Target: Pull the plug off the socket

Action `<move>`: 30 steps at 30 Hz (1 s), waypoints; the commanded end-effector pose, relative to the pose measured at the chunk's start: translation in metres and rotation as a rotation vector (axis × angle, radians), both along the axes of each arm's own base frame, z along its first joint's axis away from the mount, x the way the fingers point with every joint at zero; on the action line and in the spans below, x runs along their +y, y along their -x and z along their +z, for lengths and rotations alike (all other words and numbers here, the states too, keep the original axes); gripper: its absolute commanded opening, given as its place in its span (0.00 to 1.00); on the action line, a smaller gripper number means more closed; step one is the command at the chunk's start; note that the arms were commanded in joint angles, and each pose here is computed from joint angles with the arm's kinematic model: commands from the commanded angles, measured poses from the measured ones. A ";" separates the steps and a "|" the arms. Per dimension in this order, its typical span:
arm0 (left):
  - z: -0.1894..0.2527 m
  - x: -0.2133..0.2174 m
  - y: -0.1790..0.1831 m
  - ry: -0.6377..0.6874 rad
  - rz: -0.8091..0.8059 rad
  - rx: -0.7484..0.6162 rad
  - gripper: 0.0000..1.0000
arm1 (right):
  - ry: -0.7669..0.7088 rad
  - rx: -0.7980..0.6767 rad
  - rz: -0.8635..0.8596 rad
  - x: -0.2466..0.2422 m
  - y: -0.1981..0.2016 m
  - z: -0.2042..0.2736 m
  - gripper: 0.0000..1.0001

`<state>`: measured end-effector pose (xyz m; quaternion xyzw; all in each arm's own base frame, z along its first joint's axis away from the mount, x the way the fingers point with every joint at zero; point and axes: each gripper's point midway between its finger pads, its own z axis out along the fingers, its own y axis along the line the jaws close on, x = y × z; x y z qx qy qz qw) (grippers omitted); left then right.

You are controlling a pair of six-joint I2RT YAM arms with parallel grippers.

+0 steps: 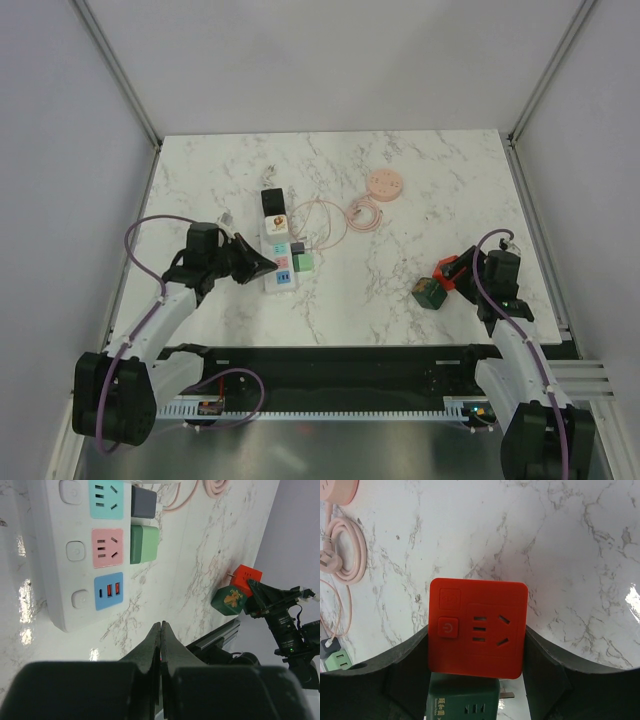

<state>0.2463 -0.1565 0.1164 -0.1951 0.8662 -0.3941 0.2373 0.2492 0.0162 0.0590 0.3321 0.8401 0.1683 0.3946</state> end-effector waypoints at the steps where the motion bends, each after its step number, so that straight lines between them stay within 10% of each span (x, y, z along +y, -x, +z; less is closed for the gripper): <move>1: 0.015 -0.001 -0.009 -0.027 -0.033 -0.074 0.02 | -0.012 -0.068 0.007 0.001 -0.010 0.015 0.31; 24: 0.017 0.001 -0.017 -0.059 -0.041 -0.079 0.02 | 0.025 -0.049 0.016 -0.005 -0.006 0.024 0.98; 30: 0.017 0.003 -0.017 -0.071 -0.036 -0.076 0.02 | 0.101 -0.039 -0.002 -0.017 -0.006 0.039 0.98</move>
